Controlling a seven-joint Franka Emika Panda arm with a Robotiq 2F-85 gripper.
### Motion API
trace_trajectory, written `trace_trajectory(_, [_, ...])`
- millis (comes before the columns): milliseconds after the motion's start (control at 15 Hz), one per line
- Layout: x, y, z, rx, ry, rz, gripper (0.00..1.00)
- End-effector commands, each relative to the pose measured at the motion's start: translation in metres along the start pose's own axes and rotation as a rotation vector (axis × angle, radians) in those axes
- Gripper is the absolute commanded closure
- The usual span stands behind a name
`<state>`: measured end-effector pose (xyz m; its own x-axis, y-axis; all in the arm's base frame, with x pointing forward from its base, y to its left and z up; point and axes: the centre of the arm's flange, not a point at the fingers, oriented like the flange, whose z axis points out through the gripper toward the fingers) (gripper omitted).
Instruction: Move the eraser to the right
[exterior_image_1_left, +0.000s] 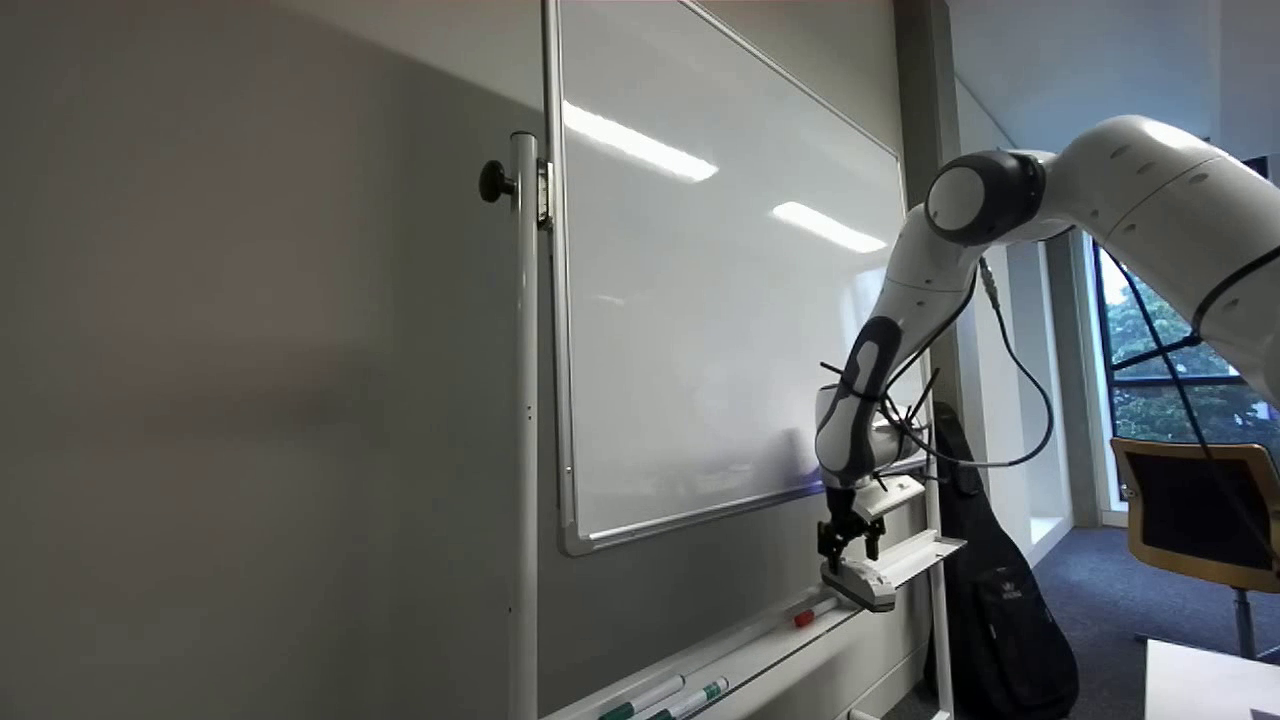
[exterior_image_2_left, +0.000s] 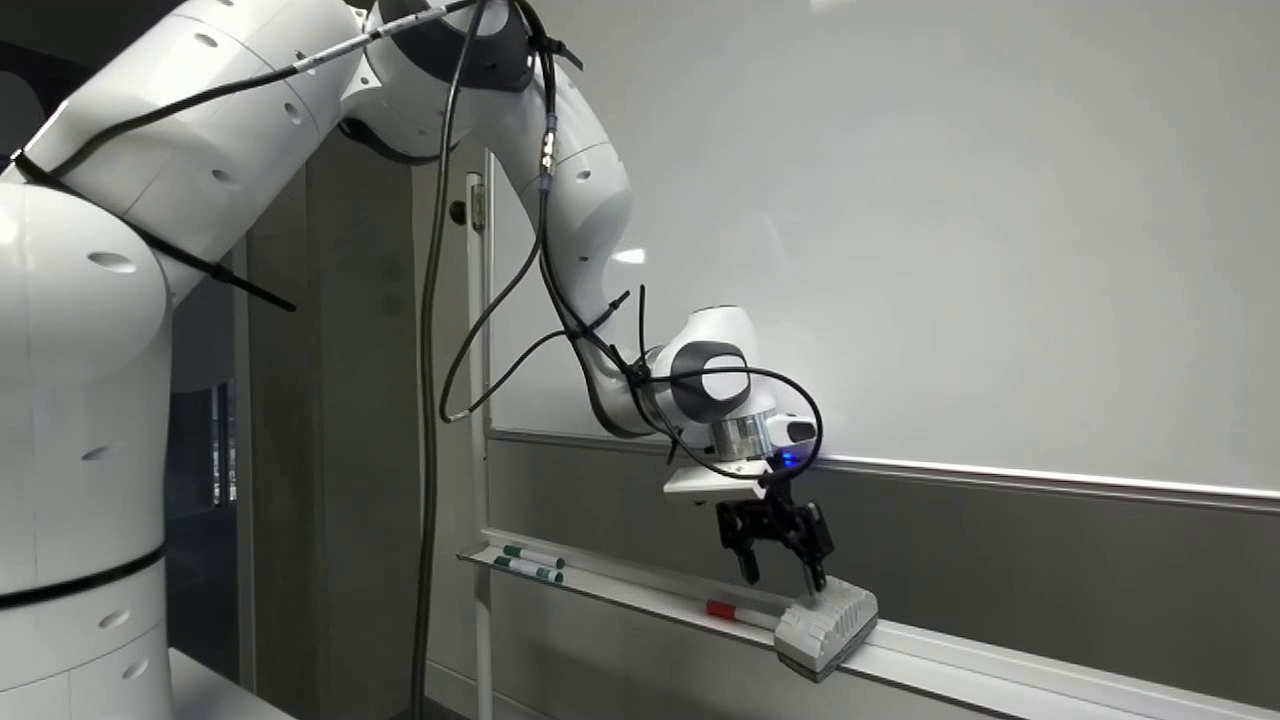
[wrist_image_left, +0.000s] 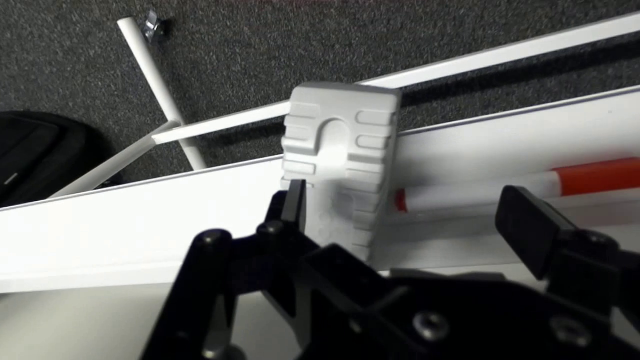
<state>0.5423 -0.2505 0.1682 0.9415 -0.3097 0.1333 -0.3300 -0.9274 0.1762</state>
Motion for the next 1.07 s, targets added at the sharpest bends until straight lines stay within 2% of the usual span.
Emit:
trace_trajectory(0, [-0.018, -0.012, -0.061, 0.027, -0.065, -0.003, 0.0])
trace_trajectory(67, [-0.019, -0.015, -0.071, 0.037, -0.073, -0.015, 0.0])
trace_trajectory(200, [-0.027, -0.021, -0.1, 0.105, -0.102, -0.093, 0.0])
trace_trajectory(467, [-0.047, -0.039, -0.144, 0.216, -0.08, -0.275, 0.0])
trace_trajectory(733, [-0.061, -0.055, -0.15, 0.28, -0.222, -0.308, 0.0])
trace_trajectory(800, [-0.064, -0.058, -0.146, 0.269, -0.262, -0.296, 0.0])
trace_trajectory(867, [-0.066, -0.059, -0.144, 0.265, -0.283, -0.29, 0.0])
trace_trajectory(933, [-0.057, -0.058, -0.143, 0.255, -0.244, -0.297, 0.0])
trace_trajectory(1000, [-0.059, -0.059, -0.141, 0.257, -0.261, -0.299, 0.0])
